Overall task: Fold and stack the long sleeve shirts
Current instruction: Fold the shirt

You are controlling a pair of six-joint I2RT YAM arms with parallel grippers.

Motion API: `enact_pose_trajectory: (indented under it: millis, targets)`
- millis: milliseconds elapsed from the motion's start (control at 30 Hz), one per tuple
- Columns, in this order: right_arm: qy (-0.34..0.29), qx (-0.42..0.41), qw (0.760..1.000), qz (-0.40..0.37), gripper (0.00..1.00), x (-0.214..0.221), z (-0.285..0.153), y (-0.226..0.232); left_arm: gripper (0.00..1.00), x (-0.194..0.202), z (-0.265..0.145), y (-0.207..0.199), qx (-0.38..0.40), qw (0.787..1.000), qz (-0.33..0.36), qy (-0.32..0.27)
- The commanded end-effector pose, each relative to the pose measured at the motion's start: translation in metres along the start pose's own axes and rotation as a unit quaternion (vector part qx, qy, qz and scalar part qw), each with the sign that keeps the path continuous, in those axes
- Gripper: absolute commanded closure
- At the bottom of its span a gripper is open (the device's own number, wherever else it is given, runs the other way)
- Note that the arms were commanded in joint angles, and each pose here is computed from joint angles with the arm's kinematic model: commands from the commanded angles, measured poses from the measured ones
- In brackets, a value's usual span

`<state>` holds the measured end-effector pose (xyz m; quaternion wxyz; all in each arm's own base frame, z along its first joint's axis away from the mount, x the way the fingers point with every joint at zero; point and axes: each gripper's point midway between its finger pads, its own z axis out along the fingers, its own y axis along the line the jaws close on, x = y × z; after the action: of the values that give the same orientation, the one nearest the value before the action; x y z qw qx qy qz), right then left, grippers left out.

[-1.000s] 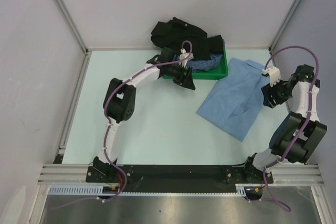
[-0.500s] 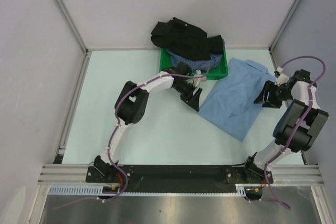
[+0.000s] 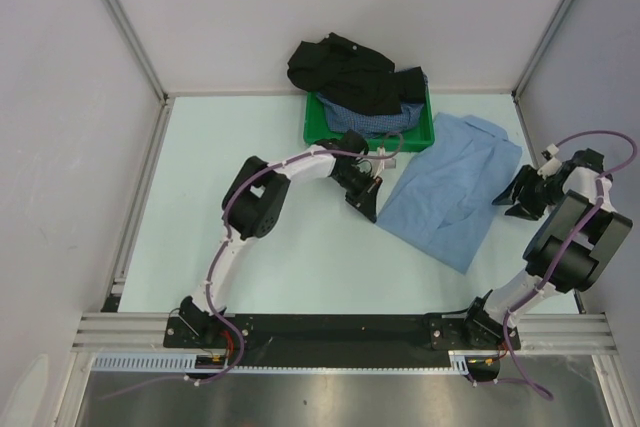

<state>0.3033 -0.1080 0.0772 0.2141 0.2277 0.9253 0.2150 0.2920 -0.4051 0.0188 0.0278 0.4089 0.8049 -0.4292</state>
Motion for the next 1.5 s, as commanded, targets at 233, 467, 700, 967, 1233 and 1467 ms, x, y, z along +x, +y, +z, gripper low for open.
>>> enact_pose_trajectory:
  millis: [233, 467, 700, 967, 1233, 1467]
  targets:
    - [0.025, 0.017, 0.993, -0.115, 0.49, 0.017, -0.026, 0.000, 1.00, 0.090, -0.002, -0.038, 0.020, 0.997, -0.009, 0.080]
    - [0.048, -0.076, 0.965, -0.247, 0.51, 0.057, -0.038, 0.035, 0.86, 0.053, -0.014, -0.060, 0.061, 0.998, 0.032, 0.007]
    - [0.073, -0.104, 0.956, -0.264, 0.45, 0.077, -0.014, 0.055, 0.38, -0.028, -0.076, -0.056, 0.038, 0.983, 0.128, -0.122]
    - [0.068, -0.089, 0.959, -0.261, 0.39, 0.067, 0.013, 0.060, 0.29, -0.076, -0.052, -0.023, 0.011, 0.984, 0.113, -0.134]
    - [0.019, -0.003, 0.987, -0.157, 0.40, 0.031, 0.015, 0.014, 0.30, -0.085, -0.025, 0.001, -0.011, 0.991, 0.057, -0.124]
    - [-0.001, 0.021, 0.999, -0.046, 0.34, 0.008, 0.023, -0.012, 0.28, -0.046, -0.003, 0.002, -0.032, 0.998, 0.009, -0.054]
